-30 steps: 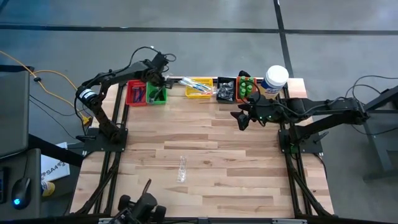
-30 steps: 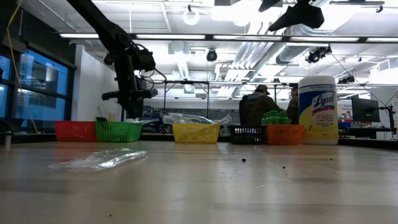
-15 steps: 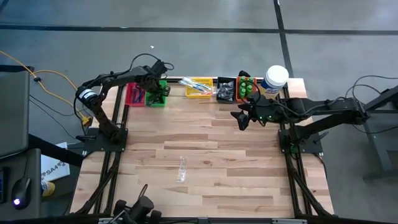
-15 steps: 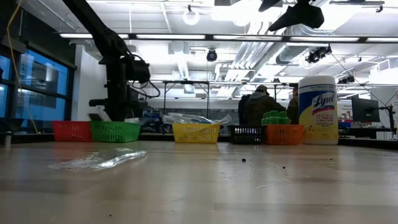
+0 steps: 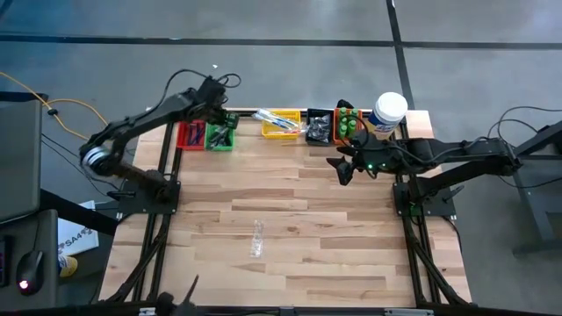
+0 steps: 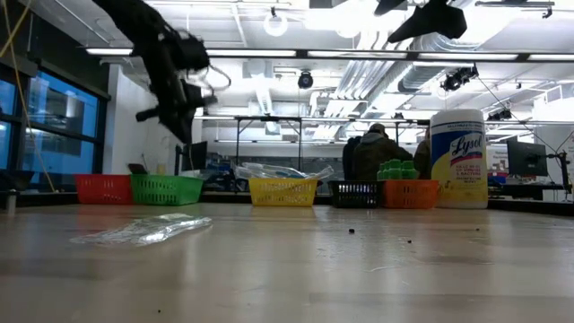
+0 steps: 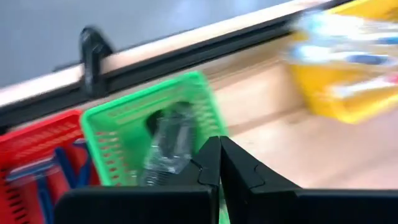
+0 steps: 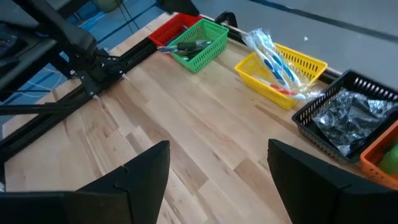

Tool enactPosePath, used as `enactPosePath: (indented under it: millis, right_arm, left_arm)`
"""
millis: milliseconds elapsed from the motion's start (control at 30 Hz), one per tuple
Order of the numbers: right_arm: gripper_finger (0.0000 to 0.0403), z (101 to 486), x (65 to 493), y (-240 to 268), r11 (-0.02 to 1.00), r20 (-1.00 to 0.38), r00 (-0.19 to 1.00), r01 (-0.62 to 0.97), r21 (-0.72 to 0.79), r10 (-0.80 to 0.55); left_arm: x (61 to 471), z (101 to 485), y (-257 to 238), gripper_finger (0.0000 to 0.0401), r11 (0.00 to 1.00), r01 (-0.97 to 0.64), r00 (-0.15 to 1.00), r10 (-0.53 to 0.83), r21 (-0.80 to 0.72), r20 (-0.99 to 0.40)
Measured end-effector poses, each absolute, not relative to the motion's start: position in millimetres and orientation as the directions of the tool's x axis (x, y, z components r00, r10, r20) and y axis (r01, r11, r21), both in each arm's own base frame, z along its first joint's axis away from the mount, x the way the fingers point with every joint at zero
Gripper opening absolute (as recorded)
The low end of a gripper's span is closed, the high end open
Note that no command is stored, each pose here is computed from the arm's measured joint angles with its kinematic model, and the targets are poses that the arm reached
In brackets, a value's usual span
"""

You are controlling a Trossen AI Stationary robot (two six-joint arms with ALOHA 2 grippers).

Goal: Pick & Place Travel size toiletries
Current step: Return to Home Position

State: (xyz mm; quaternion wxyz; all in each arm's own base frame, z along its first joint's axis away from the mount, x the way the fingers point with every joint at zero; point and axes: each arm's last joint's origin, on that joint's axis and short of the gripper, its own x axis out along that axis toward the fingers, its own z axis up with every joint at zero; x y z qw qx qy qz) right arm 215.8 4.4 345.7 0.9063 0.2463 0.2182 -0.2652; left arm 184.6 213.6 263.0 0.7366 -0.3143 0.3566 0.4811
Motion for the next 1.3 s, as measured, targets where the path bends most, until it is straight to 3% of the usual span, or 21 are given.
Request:
enactPosePath:
  millis: [200, 667, 767, 933, 1133, 1300]
  right_arm:
    - [0.0258, 335, 215, 6, 0.756, -0.489, 0.787, 0.565, 0.329, -0.376]
    - [0.0258, 254, 181, -1, 0.683, -0.182, 0.957, 0.287, 0.671, -0.224]
    - [0.0258, 249, 170, -4, 0.664, -0.097, 0.956, 0.265, 0.699, -0.278]
    - [0.0258, 239, 153, -10, 0.601, -0.059, 0.867, 0.391, 0.697, -0.495]
    - [0.0258, 220, 136, -11, 0.590, -0.033, 0.822, 0.436, 0.680, -0.569]
    - [0.0258, 194, 127, -9, 0.567, -0.016, 0.832, 0.392, 0.724, -0.555]
  left_arm:
    - [176, 279, 158, 0.0000, 0.485, -0.858, 0.440, 0.528, -0.168, -0.727]
    - [108, 269, 49, 0.0000, 0.677, -0.603, 0.794, 0.458, -0.423, -0.398]
    - [95, 270, 39, 0.0000, 0.711, -0.546, 0.837, 0.438, -0.444, -0.328]
    - [77, 266, 30, 0.0000, 0.754, -0.504, 0.864, 0.447, -0.421, -0.234]
    - [66, 238, 23, 0.0000, 0.764, -0.463, 0.885, 0.427, -0.449, -0.186]
    - [62, 224, 20, 0.0000, 0.771, -0.427, 0.901, 0.408, -0.472, -0.148]
